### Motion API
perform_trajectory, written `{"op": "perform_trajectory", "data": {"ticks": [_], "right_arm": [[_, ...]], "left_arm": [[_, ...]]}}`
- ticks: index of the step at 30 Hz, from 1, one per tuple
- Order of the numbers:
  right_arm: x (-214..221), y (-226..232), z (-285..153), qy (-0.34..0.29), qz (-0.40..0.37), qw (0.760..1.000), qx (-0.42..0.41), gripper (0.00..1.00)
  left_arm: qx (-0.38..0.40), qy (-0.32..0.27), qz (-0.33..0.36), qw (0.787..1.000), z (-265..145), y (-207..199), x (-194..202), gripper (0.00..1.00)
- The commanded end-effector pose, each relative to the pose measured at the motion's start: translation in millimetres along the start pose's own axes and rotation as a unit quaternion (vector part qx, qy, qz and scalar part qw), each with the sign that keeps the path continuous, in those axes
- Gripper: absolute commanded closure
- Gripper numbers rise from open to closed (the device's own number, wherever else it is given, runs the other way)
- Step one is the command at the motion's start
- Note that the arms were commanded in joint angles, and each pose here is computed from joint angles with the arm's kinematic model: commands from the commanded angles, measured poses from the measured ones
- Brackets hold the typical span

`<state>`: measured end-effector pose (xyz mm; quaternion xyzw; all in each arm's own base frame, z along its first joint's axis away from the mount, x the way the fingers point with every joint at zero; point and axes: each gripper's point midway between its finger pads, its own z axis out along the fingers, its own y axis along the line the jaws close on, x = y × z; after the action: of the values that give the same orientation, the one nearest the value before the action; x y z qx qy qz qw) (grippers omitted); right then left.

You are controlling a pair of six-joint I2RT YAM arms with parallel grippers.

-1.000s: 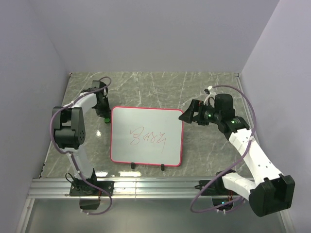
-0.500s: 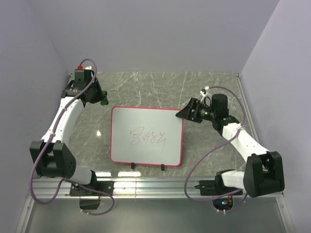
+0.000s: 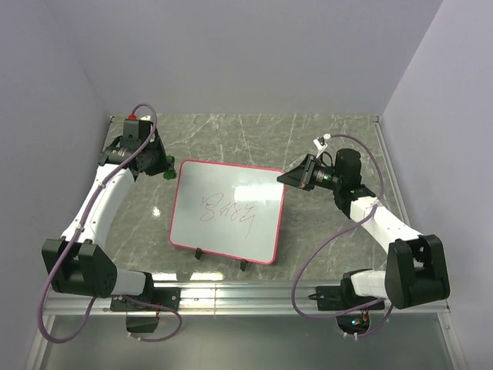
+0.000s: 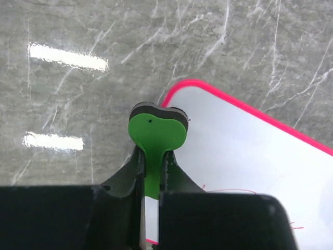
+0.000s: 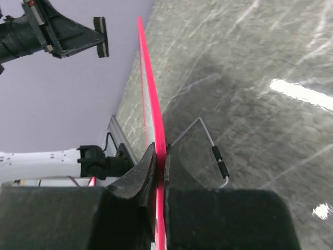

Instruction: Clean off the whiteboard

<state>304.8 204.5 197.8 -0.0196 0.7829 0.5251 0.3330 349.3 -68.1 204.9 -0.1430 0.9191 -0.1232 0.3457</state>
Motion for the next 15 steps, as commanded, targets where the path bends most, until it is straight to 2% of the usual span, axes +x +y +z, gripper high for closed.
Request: {"op": "perform_trajectory", "data": {"ticks": [1, 6, 10, 12, 15], "right_arm": [[-2.3, -6.8, 5.3, -0.014, -0.015, 1.000, 0.002, 1.00], [-1.1, -16.4, 9.4, -0.027, -0.012, 1.000, 0.008, 1.00], [-7.1, -28.0, 13.6, -0.036, -0.021, 0.999, 0.028, 1.00], [-10.9, -32.1, 16.3, -0.039, -0.019, 0.998, 0.034, 1.00], [-15.1, -32.6, 18.5, -0.046, -0.013, 0.998, 0.036, 1.00]], "left_arm": [[0.004, -0.035, -0.001, 0.999, -26.4, -10.2, -12.7, 1.00], [0.006, -0.062, 0.003, 0.998, -51.5, -24.2, -24.7, 1.00], [0.055, -0.087, 0.011, 0.995, -79.1, -59.1, -32.1, 1.00], [0.088, -0.086, 0.005, 0.992, -87.0, -75.3, -28.6, 1.00], [0.118, -0.052, 0.025, 0.991, -79.5, -100.6, 4.9, 1.00]]}}
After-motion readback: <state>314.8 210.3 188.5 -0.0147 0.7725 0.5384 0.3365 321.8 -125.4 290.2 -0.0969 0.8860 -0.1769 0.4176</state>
